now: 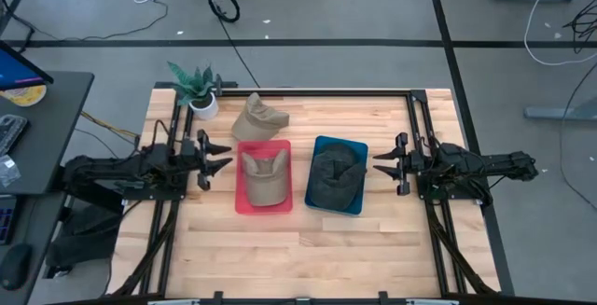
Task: Pick & Place hat
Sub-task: Put the brown cap into the red bin
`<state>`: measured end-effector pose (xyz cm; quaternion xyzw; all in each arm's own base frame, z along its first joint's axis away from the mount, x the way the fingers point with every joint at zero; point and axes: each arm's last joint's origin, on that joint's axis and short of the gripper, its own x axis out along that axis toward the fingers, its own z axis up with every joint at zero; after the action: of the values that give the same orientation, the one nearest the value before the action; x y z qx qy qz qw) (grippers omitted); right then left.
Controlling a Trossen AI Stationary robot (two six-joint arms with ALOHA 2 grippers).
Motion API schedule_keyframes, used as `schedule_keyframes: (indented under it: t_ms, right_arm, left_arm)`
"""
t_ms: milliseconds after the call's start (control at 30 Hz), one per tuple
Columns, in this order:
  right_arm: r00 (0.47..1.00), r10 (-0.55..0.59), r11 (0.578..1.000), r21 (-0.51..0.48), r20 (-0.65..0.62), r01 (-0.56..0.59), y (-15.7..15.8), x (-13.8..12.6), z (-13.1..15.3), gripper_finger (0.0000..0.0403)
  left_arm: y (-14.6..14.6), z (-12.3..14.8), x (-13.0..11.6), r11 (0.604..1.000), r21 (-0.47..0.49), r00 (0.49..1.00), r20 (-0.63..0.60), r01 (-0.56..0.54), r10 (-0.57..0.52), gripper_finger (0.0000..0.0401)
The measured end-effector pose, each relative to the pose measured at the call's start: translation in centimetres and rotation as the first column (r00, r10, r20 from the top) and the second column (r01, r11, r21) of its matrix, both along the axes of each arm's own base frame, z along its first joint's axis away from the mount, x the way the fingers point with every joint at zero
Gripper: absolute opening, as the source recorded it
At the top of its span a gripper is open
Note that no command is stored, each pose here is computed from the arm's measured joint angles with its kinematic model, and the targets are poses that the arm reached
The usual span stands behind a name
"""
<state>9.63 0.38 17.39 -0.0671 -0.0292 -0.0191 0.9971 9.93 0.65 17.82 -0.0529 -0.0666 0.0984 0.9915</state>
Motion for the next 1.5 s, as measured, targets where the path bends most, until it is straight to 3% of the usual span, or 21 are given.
schedule_keyframes:
  t_ms: [267, 500, 667, 967, 1233, 1400, 1500]
  right_arm:
    - [1.0, 0.0, 1.0, 0.0, 0.0, 0.0, 0.0, 0.0, 0.0, 0.0123]
    - [1.0, 0.0, 1.0, 0.0, 0.0, 0.0, 0.0, 0.0, 0.0, 0.0123]
    - [1.0, 0.0, 1.0, 0.0, -0.001, 0.0, 0.0, 0.0, 0.0, 0.0123]
    - [1.0, 0.0, 1.0, 0.0, -0.001, 0.0, 0.0, 0.0, 0.0, 0.0123]
    - [1.0, -0.001, 1.0, 0.0, -0.001, 0.001, 0.0, 0.0, 0.0, 0.0123]
    - [1.0, 0.0, 1.0, 0.0, -0.001, 0.0, 0.0, 0.0, 0.0, 0.0123]
    - [1.0, 0.0, 1.0, 0.0, -0.001, 0.0, 0.0, 0.0, 0.0, 0.0123]
  left_arm:
    - [-0.2, 2.1, 0.9, 0.999, 0.036, 0.997, -0.075, 0.011, -0.009, 0.0165]
    - [0.1, 4.8, 3.4, 0.963, 0.264, 0.952, -0.28, -0.047, 0.123, 0.0165]
    - [1.5, 6.8, 6.0, 0.953, 0.291, 0.855, -0.471, -0.084, 0.22, 0.0165]
    - [6.5, 6.7, 10.6, 0.976, 0.215, 0.643, -0.751, 0.022, 0.151, 0.0165]
    - [13.3, 5.1, 12.6, 0.99, 0.114, 0.523, -0.841, -0.082, 0.14, 0.0165]
    - [16.2, 3.1, 13.7, 0.992, 0.068, 0.394, -0.913, -0.103, 0.104, 0.0165]
    - [17.3, 2.1, 14.6, 0.993, 0.048, 0.353, -0.932, -0.105, 0.082, 0.0165]
